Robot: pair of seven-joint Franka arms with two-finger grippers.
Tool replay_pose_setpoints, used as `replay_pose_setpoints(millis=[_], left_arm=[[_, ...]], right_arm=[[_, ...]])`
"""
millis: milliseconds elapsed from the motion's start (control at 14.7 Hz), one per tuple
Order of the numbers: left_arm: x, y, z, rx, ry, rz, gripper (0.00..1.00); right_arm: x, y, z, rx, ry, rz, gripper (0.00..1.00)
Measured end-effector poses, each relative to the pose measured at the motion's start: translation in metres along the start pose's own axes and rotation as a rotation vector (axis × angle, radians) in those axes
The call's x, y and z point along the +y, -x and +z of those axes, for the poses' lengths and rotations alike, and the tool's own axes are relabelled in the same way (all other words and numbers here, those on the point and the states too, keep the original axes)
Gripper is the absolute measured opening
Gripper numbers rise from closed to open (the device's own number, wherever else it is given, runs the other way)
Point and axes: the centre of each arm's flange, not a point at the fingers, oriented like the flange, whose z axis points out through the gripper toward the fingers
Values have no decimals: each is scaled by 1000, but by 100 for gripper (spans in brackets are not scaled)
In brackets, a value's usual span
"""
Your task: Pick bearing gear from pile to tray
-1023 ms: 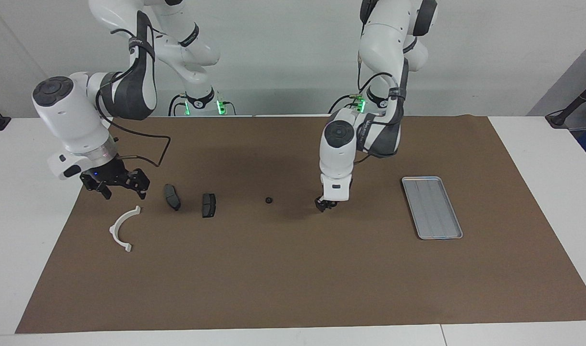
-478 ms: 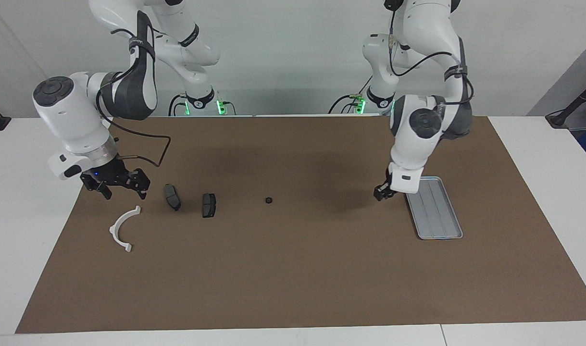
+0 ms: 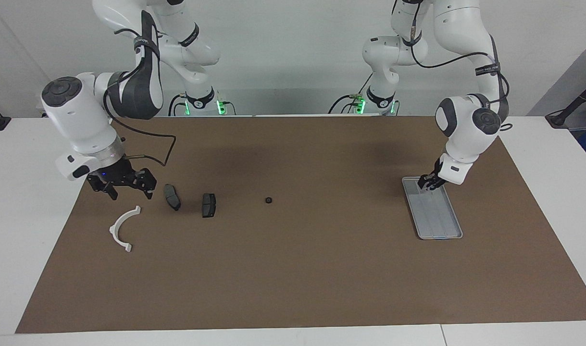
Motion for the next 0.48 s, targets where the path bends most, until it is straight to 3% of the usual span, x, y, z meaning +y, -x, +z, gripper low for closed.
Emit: replay_pose_setpoints(millis=[478], left_arm=[[0, 11, 20, 13, 4, 23, 41]], right_arm=[[0, 1, -15, -17, 0, 1, 100]])
